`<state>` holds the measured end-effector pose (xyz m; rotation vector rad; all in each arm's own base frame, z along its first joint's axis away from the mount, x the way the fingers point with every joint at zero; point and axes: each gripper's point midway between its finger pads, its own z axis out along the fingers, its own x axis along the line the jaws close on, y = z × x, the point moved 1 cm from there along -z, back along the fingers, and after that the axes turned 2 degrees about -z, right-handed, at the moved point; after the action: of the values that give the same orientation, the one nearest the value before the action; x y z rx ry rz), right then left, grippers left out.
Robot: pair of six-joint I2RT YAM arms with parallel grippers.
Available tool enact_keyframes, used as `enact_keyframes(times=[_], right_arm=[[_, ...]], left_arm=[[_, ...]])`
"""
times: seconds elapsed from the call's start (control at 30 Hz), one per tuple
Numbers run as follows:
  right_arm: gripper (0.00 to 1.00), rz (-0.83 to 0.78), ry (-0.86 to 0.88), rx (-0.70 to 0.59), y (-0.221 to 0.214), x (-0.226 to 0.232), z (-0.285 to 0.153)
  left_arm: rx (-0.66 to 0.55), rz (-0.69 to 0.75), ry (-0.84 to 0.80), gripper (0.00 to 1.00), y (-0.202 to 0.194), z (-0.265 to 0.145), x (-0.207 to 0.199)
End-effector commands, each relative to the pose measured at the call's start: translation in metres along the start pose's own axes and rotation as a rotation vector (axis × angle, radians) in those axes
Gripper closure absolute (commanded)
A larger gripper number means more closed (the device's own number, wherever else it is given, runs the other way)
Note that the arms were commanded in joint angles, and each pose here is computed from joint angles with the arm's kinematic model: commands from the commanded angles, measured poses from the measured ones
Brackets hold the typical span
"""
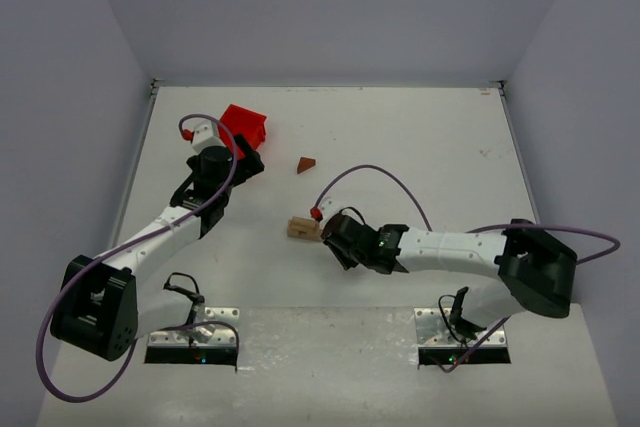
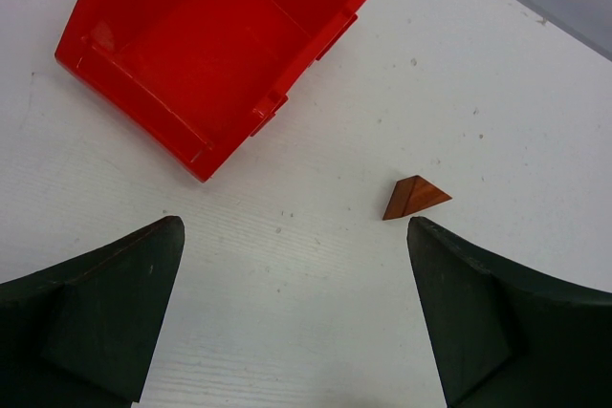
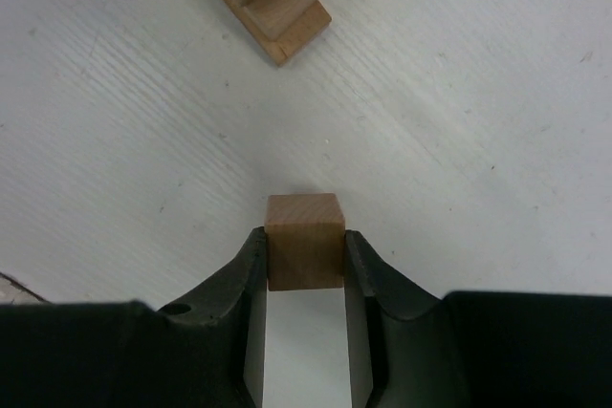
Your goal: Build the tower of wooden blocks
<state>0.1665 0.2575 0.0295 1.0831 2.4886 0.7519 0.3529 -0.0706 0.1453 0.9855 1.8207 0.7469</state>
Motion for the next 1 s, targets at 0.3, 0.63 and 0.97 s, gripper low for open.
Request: enact_keyframes(times=[0.3,0.63,0.97], right_arm=[[0.90,-0.671,0.200,-0.365,0.121,0.018,-0.054],[0.90,-0.698,0.277,-0.334,0.164,0.033,-0.024],[0.86,-0.651,0.318,-0.252,0.162,0.023,-0.001]], left_arm=[[-0.055,-0.011,-0.055,0.00,0.017,-0.003,-0.010],[-0.070,-0.028,-0.064,0.00,0.020,-0.008,-0.011],[-0.069,-0.029,-0.064,0.00,0.019,-0.007,-0.010]])
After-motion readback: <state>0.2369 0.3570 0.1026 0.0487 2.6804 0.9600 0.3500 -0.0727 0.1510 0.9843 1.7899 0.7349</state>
